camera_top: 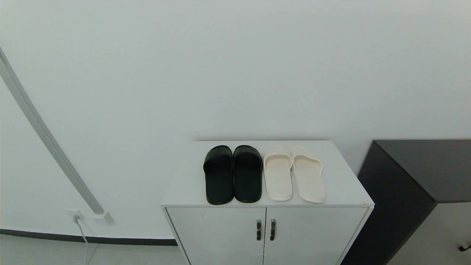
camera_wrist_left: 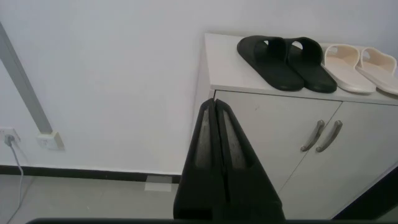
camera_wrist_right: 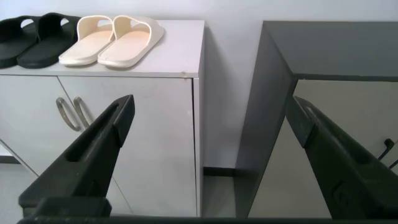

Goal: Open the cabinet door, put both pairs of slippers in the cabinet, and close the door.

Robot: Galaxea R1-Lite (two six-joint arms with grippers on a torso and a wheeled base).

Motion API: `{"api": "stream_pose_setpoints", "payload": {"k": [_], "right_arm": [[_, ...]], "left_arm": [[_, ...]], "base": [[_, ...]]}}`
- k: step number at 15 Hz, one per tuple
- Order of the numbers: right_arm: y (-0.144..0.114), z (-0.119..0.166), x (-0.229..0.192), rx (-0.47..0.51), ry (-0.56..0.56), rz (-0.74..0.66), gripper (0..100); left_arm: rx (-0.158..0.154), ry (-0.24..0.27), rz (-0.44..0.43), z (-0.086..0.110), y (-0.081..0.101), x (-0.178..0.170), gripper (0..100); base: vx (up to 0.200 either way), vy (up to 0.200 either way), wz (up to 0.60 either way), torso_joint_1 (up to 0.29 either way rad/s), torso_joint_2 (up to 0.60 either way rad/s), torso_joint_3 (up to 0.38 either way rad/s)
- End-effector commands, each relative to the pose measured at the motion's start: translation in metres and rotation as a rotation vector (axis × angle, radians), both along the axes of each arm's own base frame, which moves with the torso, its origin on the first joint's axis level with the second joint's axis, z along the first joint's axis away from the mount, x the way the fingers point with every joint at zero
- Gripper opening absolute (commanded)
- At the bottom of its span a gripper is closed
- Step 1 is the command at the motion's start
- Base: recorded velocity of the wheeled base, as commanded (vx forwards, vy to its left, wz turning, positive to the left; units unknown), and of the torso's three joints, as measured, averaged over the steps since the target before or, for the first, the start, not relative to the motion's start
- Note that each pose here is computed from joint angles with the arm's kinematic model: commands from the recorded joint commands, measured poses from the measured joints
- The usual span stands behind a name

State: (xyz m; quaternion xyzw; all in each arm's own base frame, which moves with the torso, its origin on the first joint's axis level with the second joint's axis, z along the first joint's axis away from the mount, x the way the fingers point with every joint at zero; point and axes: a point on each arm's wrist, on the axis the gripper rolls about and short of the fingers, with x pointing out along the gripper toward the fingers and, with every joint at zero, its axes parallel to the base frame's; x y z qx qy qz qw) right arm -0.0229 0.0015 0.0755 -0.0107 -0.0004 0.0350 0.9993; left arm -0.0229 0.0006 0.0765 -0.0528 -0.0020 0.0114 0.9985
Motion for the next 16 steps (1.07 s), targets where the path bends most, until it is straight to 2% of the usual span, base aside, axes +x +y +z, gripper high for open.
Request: {"api": "stream_pose_setpoints", "payload": {"k": [1, 12, 13, 15, 16], "right_arm": [[0.000, 0.000, 0.000, 0.000, 0.002, 0.002, 100], [0.000, 0.000, 0.000, -0.021, -0.002, 0.019, 100], [0.000, 0.000, 0.000, -0.047, 0.004, 0.021, 100], [0.000, 0.000, 0.001, -0.027, 0.013, 0.027, 100], [0.001, 0.012, -0.001, 0.038, -0.026, 0.049, 100]], "left_arm": [[0.003, 0.000, 0.000, 0.000, 0.000, 0.000, 0], [-0.003, 0.000, 0.003, 0.000, 0.000, 0.000, 0], [-0.003, 0.000, 0.003, 0.000, 0.000, 0.000, 0], [-0.003, 0.000, 0.003, 0.000, 0.000, 0.000, 0], [-0.003, 0.000, 0.003, 0.000, 0.000, 0.000, 0]], "base": [[0.000, 0.000, 0.00, 0.000, 0.00, 0.000], [0.000, 0.000, 0.00, 0.000, 0.00, 0.000], [0.000, 0.000, 0.00, 0.000, 0.00, 0.000], [0.000, 0.000, 0.00, 0.000, 0.00, 0.000], [0.000, 0.000, 0.00, 0.000, 0.00, 0.000]]}}
